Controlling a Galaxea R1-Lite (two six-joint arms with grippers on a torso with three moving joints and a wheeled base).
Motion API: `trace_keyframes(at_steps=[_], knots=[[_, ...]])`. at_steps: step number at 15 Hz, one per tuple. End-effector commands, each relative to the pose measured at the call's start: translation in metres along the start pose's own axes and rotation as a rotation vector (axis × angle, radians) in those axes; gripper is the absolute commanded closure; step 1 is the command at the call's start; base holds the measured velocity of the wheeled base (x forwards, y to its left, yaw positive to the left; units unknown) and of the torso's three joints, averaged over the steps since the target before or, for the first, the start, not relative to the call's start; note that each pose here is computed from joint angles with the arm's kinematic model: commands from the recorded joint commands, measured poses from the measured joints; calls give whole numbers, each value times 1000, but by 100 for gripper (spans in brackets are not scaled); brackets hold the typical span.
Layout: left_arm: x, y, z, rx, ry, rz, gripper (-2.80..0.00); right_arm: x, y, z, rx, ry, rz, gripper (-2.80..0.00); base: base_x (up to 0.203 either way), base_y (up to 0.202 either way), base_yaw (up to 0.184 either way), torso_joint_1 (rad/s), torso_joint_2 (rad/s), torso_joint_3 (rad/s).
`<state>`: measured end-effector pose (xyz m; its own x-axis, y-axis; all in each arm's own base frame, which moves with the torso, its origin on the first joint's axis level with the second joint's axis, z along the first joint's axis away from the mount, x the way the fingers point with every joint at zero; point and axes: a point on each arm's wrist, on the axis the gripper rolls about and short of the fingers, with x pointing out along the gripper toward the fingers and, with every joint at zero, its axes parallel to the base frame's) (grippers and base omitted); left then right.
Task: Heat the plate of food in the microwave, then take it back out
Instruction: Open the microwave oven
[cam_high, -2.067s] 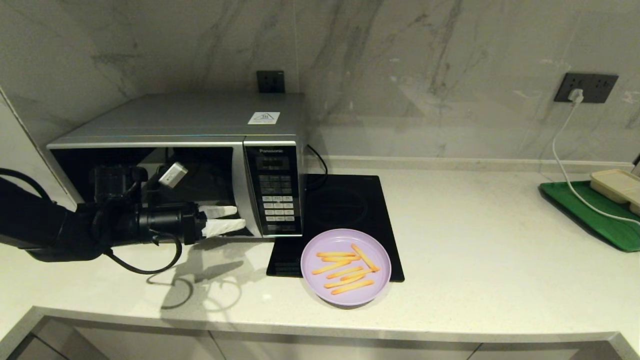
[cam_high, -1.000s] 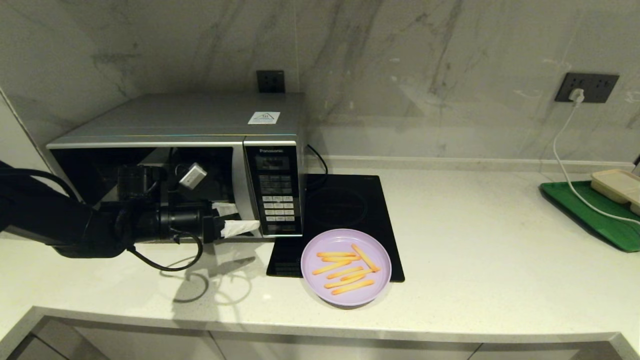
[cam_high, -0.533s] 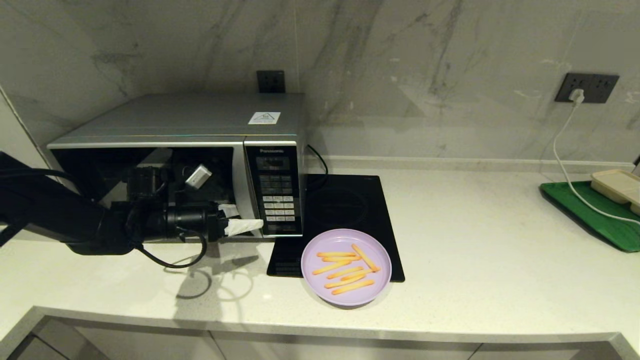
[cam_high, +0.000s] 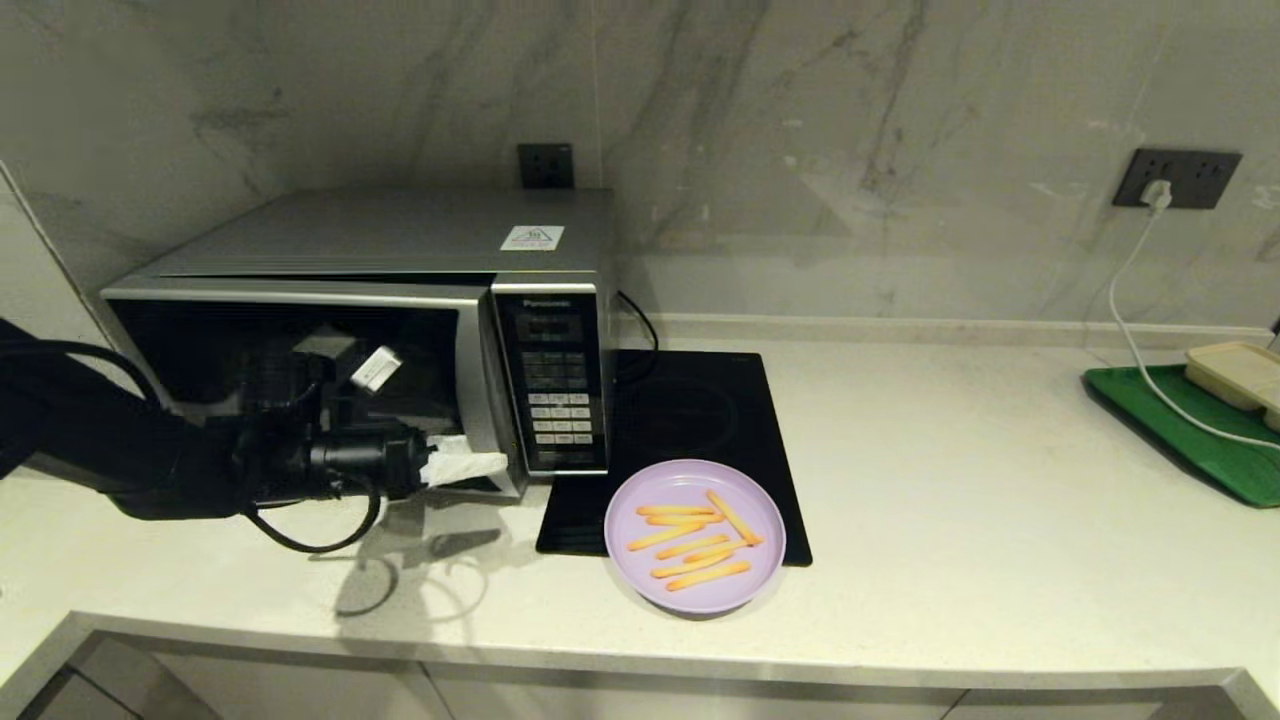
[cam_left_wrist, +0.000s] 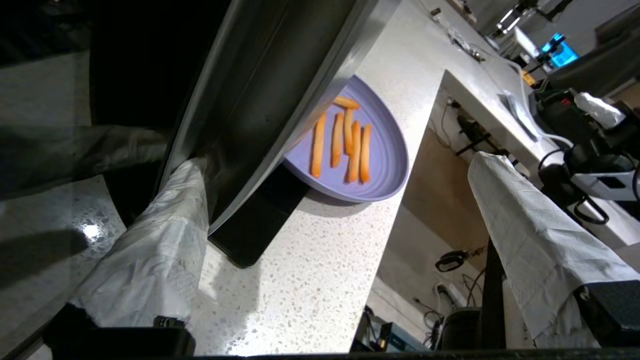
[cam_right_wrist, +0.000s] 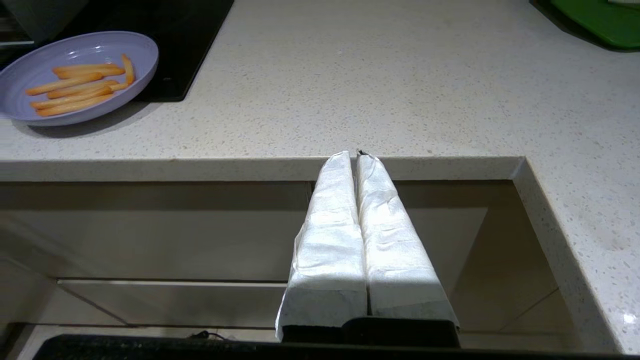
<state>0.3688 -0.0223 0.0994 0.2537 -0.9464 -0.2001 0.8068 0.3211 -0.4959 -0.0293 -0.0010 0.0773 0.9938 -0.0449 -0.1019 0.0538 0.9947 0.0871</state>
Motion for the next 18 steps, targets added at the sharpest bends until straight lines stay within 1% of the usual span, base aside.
trace_keyframes(at_steps=[1,5,7,9,11,12,15,18], knots=[[-13,-3,-2,-7,-15,18,-280,0,0,0,1,1,-1,0,0,0,0,0,0,0],[-26,-1,-8,-22,-29,52,-280,0,0,0,1,1,-1,0,0,0,0,0,0,0],[-35,-4,-9,-5,-38,77,-280,0,0,0,1,1,0,0,0,0,0,0,0,0],[-48,-18,-9,28,-54,125,-280,0,0,0,1,1,-1,0,0,0,0,0,0,0],[-70,-38,-7,69,-90,187,-280,0,0,0,1,1,-1,0,0,0,0,0,0,0],[-80,-49,-7,90,-106,213,0,0,0,0,1,1,-1,0,0,0,0,0,0,0],[-100,-86,0,186,-143,267,0,0,0,0,1,1,0,0,0,0,0,0,0,0],[-108,-130,14,316,-173,325,0,0,0,0,0,1,-1,0,0,0,0,0,0,0]])
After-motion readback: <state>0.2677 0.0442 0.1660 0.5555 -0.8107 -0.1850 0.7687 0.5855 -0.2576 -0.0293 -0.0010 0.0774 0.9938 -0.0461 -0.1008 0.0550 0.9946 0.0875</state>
